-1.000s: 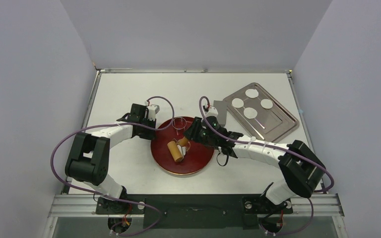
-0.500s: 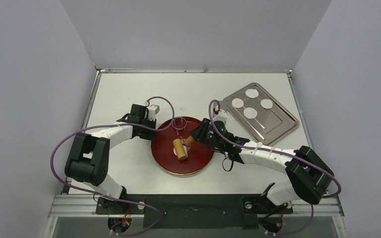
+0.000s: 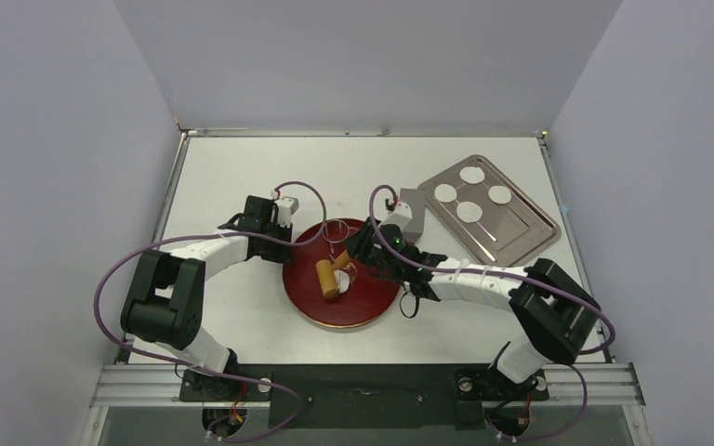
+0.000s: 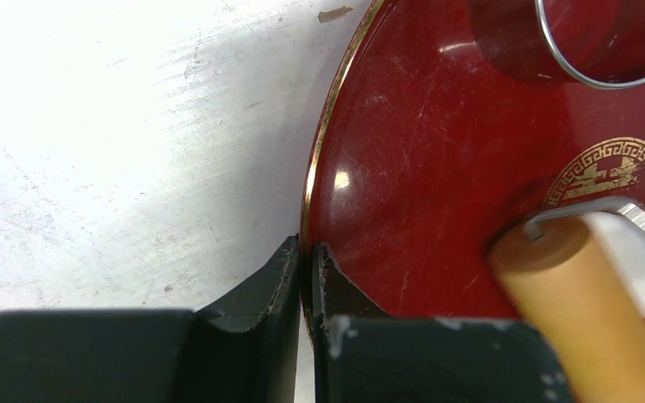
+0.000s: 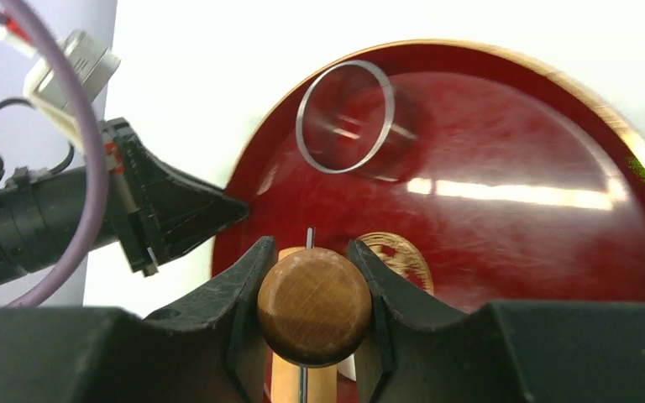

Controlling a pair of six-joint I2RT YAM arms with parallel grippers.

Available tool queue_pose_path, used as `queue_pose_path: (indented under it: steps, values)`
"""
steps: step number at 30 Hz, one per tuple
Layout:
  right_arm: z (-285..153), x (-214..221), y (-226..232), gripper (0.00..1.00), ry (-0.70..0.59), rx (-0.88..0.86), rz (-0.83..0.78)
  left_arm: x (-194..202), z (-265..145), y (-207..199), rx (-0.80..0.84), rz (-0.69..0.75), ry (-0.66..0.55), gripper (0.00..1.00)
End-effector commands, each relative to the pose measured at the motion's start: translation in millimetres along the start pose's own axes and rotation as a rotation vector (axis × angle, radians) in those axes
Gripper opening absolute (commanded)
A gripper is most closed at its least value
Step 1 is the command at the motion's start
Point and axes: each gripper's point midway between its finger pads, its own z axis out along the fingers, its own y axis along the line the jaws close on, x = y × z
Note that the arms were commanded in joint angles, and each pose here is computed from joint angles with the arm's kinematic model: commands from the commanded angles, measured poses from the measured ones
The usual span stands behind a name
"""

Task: Roll out the dumpling wrappers from the dough
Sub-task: Flatten out the dough on the work surface.

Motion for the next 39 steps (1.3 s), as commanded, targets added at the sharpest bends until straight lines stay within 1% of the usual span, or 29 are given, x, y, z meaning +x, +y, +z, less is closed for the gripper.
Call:
queue_pose_path:
  steps: [1, 3, 6, 11, 13, 14, 15, 16, 17, 18, 19, 21, 24, 25, 26, 27, 29, 30, 31, 32, 36, 39]
  values:
    - [3.8, 77.2, -63.7, 0.0, 0.197, 0.213, -0.22, -15.5, -9.4, 7.2, -0.035, 0.038, -0.065, 0.0]
    - [5.2, 89.4, -63.1, 0.0, 0.221, 0.196, -0.201, -15.4, -9.5, 6.7, -0.032, 0.037, -0.064, 0.0]
    - [2.6, 93.4, -68.3, 0.0, 0.221, 0.192, -0.185, -14.6, -8.5, 5.7, -0.025, 0.039, -0.061, 0.0]
    - [-8.9, 73.0, -75.1, 0.0, 0.184, 0.216, -0.192, -15.0, -8.1, 5.9, -0.025, 0.041, -0.063, 0.0]
    - [-11.7, 61.9, -62.6, 0.0, 0.183, 0.174, -0.174, -15.3, -8.7, 5.9, -0.026, 0.041, -0.065, 0.0]
    - [-15.4, 62.2, -46.7, 0.0, 0.219, 0.106, -0.157, -15.1, -8.7, 6.1, -0.027, 0.041, -0.064, 0.0]
    - [-14.4, 54.9, -22.8, 0.0, 0.215, 0.032, -0.136, -15.4, -9.0, 6.0, -0.027, 0.043, -0.067, 0.0]
    - [-22.2, 60.4, 3.7, 0.0, 0.266, -0.072, -0.115, -15.4, -9.0, 6.3, -0.029, 0.043, -0.068, 0.0]
    - [-25.2, 51.6, 38.6, 0.0, 0.251, -0.182, -0.094, -15.8, -8.7, 6.3, -0.028, 0.043, -0.069, 0.0]
    - [-33.4, 51.8, 61.9, 0.0, 0.283, -0.27, -0.071, -16.1, -8.7, 6.5, -0.029, 0.043, -0.069, 0.0]
    - [-38.5, 41.5, 89.5, 0.0, 0.265, -0.353, -0.056, -16.1, -8.4, 6.5, -0.029, 0.042, -0.068, 0.0]
    - [-49.7, 29.0, 120.8, 0.0, 0.26, -0.449, -0.038, -16.3, -8.3, 6.4, -0.029, 0.04, -0.067, 0.0]
    - [-59.8, 12.1, 138.5, 0.0, 0.228, -0.502, -0.031, -15.8, -8.8, 6.5, -0.03, 0.042, -0.067, 0.0]
    - [-59.0, 9.9, 132.3, 0.0, 0.225, -0.471, -0.038, -16.2, -9.0, 6.2, -0.028, 0.042, -0.068, 0.0]
    - [-57.4, -2.0, 126.0, 0.0, 0.17, -0.429, -0.061, -16.2, -9.1, 6.1, -0.027, 0.042, -0.068, 0.0]
    - [-54.1, -0.6, 106.8, 0.0, 0.17, -0.348, -0.104, -16.4, -9.4, 5.5, -0.025, 0.043, -0.069, 0.0]
    - [-50.4, -19.7, 70.6, 0.0, 0.073, -0.161, -0.168, -16.9, -9.8, 5.2, -0.023, 0.043, -0.072, 0.0]
    - [-50.7, -16.7, 53.5, 0.0, 0.083, -0.093, -0.197, -16.5, -9.8, 5.2, -0.023, 0.044, -0.072, 0.0]
    - [-49.5, -22.8, 41.7, 0.0, 0.051, -0.04, -0.219, -16.5, -9.5, 5.1, -0.023, 0.043, -0.072, 0.0]
    - [-48.9, -20.0, 28.8, 0.0, 0.056, 0.002, -0.235, -16.5, -9.5, 4.9, -0.021, 0.043, -0.072, 0.0]
    - [-36.3, -13.5, -2.4, 0.0, 0.063, 0.092, -0.274, -15.7, -8.4, 4.7, -0.019, 0.043, -0.068, 0.0]
    - [-22.6, 7.2, -13.6, 0.0, 0.114, 0.116, -0.293, -15.6, -7.7, 4.7, -0.019, 0.044, -0.066, 0.0]
